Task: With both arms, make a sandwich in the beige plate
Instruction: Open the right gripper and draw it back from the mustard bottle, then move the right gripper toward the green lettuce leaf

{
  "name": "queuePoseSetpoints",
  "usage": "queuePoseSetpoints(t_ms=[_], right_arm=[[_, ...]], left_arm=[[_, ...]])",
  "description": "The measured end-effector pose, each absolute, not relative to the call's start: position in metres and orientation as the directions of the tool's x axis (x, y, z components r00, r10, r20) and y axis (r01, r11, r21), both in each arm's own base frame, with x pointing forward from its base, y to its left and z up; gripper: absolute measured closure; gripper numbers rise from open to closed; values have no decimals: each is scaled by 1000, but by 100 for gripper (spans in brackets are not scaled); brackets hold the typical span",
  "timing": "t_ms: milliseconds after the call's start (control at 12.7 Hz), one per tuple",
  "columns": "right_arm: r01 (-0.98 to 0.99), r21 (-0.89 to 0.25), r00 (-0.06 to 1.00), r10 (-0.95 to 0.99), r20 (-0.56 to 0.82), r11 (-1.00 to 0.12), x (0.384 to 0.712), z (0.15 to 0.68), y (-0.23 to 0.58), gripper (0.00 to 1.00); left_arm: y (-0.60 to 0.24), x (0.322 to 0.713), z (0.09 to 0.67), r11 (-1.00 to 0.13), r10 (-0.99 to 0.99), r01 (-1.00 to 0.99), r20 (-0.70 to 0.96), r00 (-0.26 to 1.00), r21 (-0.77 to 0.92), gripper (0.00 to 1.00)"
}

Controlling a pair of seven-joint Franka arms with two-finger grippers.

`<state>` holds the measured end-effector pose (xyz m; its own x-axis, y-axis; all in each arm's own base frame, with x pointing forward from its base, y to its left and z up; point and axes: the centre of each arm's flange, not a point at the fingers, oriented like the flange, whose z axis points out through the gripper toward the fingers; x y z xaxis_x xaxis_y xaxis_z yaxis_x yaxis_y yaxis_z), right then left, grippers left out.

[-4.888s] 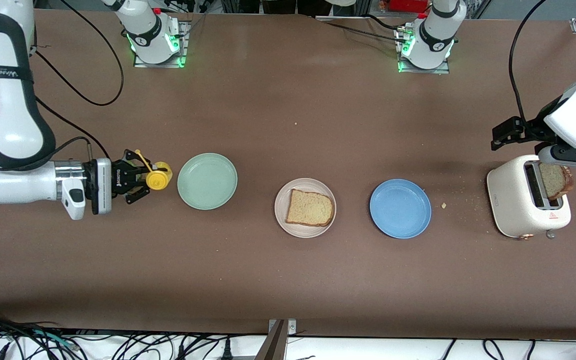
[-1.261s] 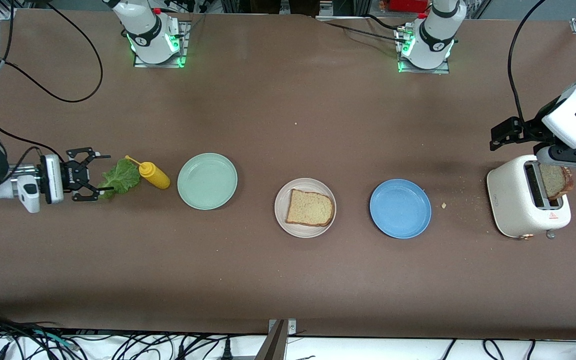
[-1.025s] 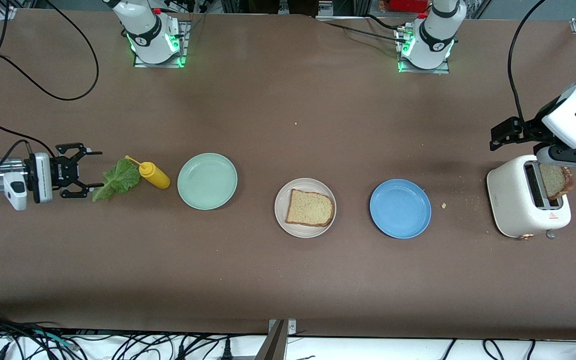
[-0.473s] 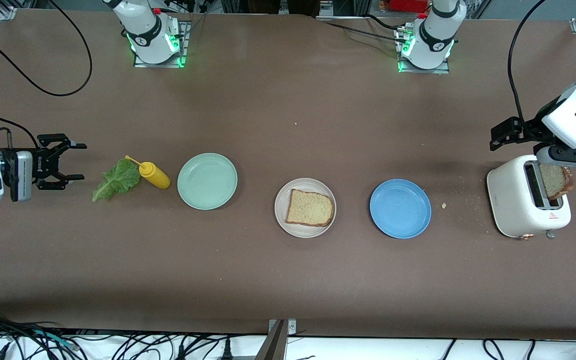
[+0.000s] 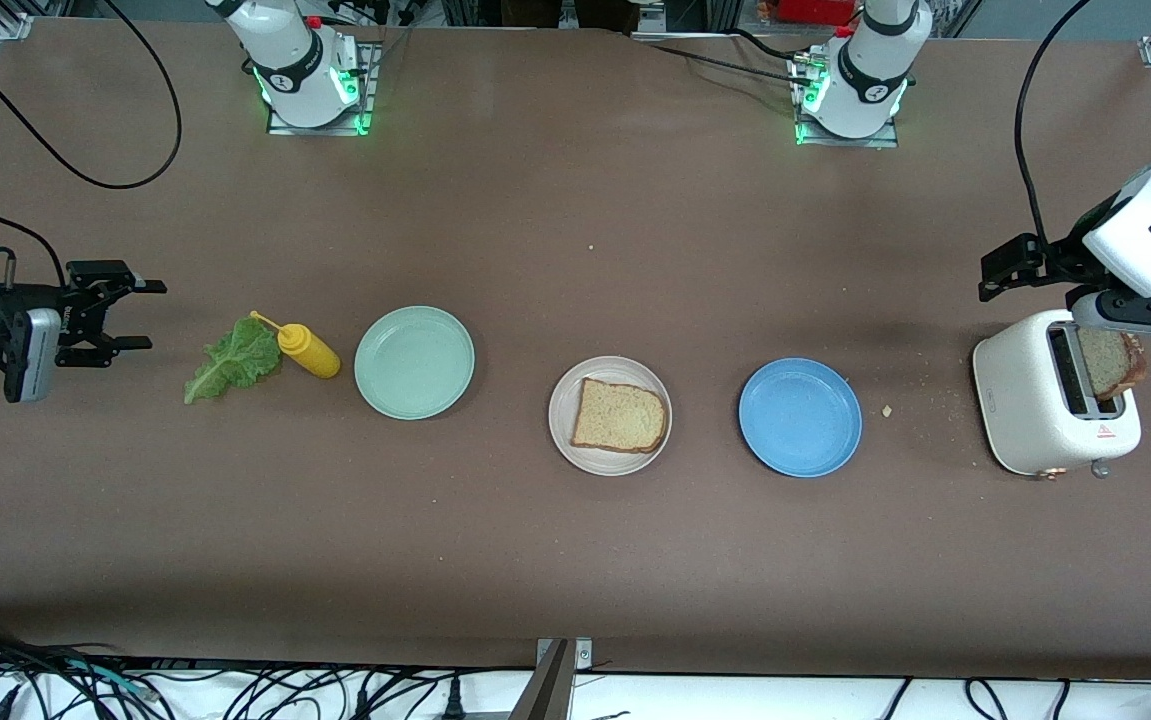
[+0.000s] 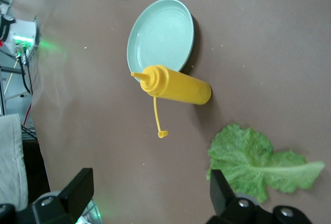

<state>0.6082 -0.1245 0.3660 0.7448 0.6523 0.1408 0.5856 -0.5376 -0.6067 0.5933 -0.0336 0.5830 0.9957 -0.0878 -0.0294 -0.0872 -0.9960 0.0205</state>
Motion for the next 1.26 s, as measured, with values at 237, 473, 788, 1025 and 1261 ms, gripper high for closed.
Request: queuePoseSetpoints(t_ms=[237,473,788,1025,1261], right_arm=[[484,-530,818,575,-9,-697,613,374,-123,0],[446,-429,852,519,-66,-786,618,386,-124,0],[351,-346,899,416,-135,-870,622,387,-125,0],[278,-245,924,328,-195,-929,628,387,-111,0],[226,-193,941,265,-209,-955,633,386,-98,0]], left_arm=[[-34,593,583,-996,-89,-88,-29,996,21,0],[-34,593,583,-996,-89,-88,-29,996,21,0],[-34,593,583,-996,-89,-88,-29,996,21,0],[-35,593,583,-996,-90,-90,-29,995,18,0],[-35,593,583,-996,-92,-91,-30,995,12,0]])
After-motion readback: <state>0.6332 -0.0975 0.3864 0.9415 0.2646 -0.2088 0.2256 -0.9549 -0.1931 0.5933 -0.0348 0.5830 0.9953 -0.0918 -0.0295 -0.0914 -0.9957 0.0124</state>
